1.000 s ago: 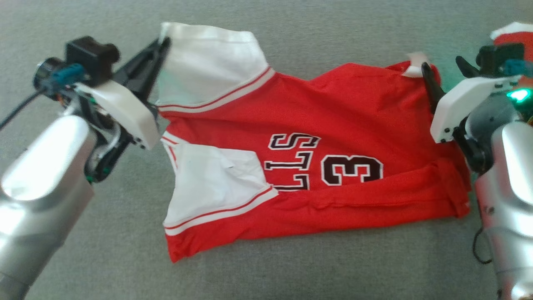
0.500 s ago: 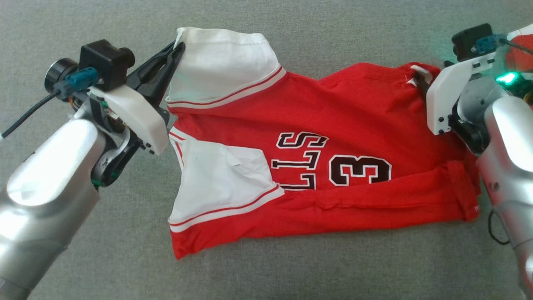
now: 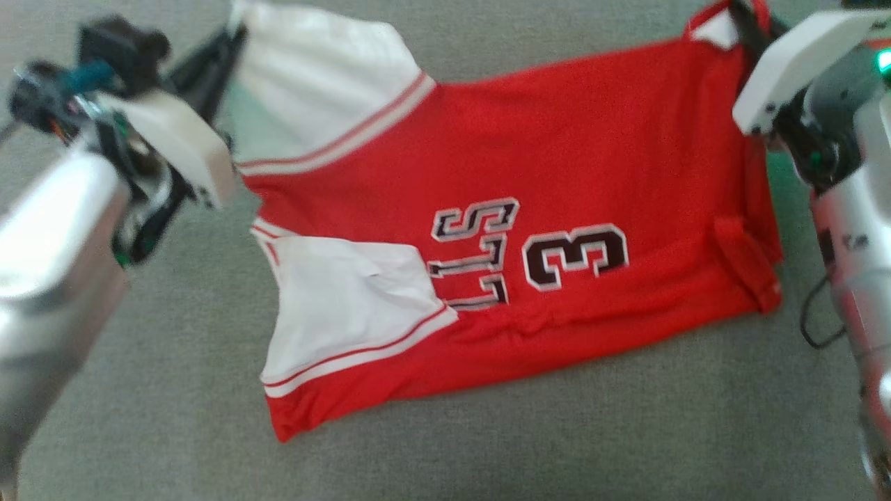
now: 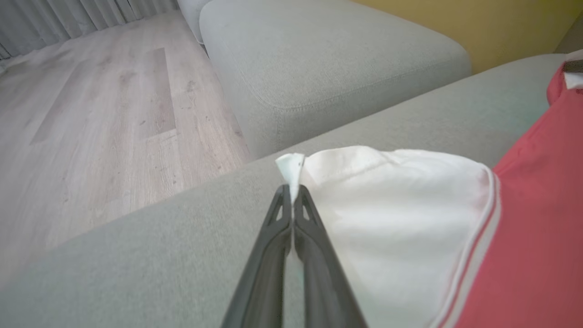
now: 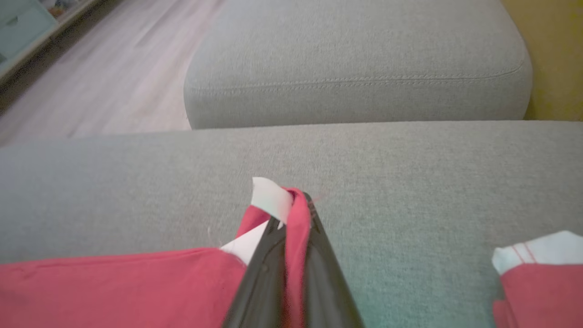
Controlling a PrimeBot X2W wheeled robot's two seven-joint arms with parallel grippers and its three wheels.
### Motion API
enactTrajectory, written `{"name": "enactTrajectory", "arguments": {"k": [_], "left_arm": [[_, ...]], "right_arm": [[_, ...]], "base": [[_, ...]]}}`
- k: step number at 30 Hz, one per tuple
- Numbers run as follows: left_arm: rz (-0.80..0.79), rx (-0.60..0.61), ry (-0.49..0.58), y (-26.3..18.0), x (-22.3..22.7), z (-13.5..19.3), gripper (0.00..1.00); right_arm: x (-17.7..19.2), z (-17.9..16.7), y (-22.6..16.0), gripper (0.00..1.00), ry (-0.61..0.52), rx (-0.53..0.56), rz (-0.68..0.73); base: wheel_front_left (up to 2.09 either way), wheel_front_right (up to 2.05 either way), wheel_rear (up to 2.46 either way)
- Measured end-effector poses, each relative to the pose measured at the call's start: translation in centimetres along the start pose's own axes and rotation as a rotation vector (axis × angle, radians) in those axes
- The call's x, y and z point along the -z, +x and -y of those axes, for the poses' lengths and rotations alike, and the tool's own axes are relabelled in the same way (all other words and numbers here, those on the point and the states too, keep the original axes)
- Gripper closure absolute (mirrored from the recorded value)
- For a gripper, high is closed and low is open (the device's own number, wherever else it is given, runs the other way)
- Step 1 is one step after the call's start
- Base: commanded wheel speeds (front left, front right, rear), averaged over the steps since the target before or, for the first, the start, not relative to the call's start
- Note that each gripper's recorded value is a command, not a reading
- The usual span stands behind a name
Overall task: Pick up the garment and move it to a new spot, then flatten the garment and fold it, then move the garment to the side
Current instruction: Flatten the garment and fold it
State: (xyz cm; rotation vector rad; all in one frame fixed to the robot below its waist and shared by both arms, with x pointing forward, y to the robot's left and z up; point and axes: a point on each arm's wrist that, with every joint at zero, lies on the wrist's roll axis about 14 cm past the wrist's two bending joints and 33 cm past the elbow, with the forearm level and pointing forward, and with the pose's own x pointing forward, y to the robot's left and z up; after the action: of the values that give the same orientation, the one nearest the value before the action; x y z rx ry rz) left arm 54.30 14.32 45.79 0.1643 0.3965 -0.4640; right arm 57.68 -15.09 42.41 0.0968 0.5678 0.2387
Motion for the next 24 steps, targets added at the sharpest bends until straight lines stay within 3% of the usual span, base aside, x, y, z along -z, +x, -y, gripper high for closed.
{"name": "enactTrajectory", "arguments": {"k": [14, 24], "left_arm": [[0.151, -0.033, 0.027, 4.8, -5.1, -2.2, 1.0], [0.202, -0.026, 0.028, 4.0, -5.2, -1.7, 1.0]], "right_arm": [[-4.4, 2.3, 1.3, 1.0, 0.15, 0.067, 0.224], [-4.4, 1.5, 1.3, 1.0, 0.216, 0.049, 0.239]], "base": [[0.0, 0.0, 0.0], [0.0, 0.0, 0.0]]}}
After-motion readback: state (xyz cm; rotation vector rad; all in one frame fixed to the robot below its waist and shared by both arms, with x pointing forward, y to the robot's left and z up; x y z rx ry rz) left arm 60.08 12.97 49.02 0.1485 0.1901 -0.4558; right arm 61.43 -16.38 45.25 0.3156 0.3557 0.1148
